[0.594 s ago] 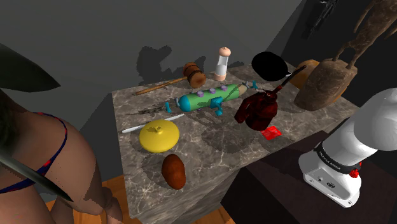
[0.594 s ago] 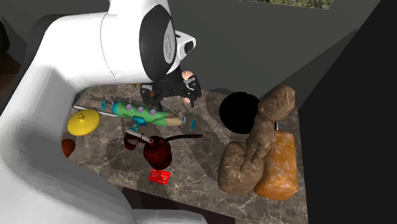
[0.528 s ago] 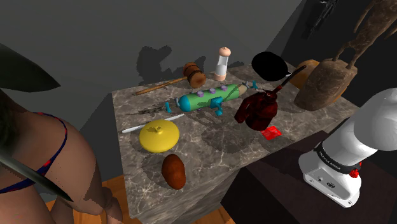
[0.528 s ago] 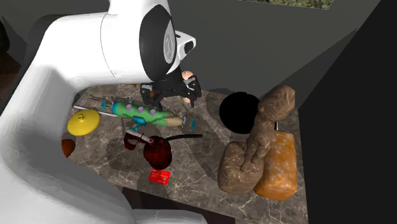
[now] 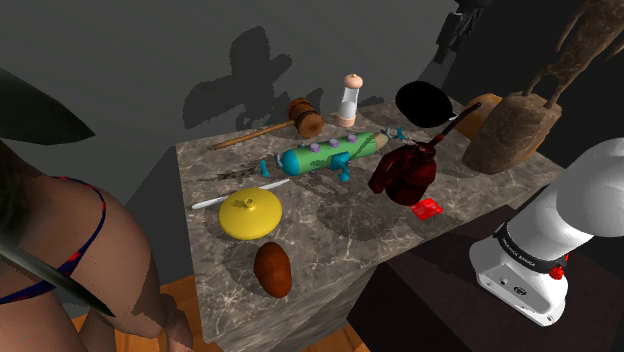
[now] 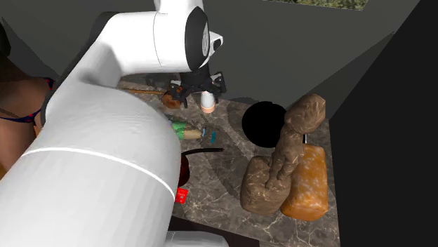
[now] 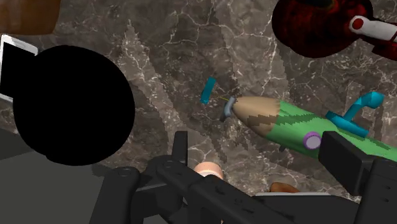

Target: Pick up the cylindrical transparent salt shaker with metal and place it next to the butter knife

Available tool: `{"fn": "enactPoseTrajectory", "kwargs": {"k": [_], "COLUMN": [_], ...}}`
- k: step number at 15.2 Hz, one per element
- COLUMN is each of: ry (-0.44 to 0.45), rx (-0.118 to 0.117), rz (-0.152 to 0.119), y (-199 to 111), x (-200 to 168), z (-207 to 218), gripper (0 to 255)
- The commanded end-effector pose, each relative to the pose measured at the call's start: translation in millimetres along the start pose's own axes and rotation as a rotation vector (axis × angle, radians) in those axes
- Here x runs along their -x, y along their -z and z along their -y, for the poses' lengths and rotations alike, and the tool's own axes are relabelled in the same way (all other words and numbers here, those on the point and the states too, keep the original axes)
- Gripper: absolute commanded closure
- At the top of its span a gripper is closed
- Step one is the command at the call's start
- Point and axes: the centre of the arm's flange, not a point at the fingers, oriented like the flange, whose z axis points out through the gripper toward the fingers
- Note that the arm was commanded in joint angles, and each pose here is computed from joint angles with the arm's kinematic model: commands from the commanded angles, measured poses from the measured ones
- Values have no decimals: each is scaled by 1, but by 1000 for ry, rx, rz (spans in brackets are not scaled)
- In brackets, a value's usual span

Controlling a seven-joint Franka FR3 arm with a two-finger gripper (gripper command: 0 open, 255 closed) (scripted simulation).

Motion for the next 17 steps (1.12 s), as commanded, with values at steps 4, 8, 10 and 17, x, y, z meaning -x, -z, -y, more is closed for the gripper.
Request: {"fn": "enactPoseTrajectory", "kwargs": {"k": [4, 8, 10, 17], "ry": [20, 35, 43, 71], "rx": [-23, -41, -50, -81], "rz": [-6, -10, -12, -19], "y": [-31, -55, -67, -109], "x": [-57, -103, -126, -208], "z": [-7, -15, -19, -29], "gripper": [0, 0, 0, 0]}}
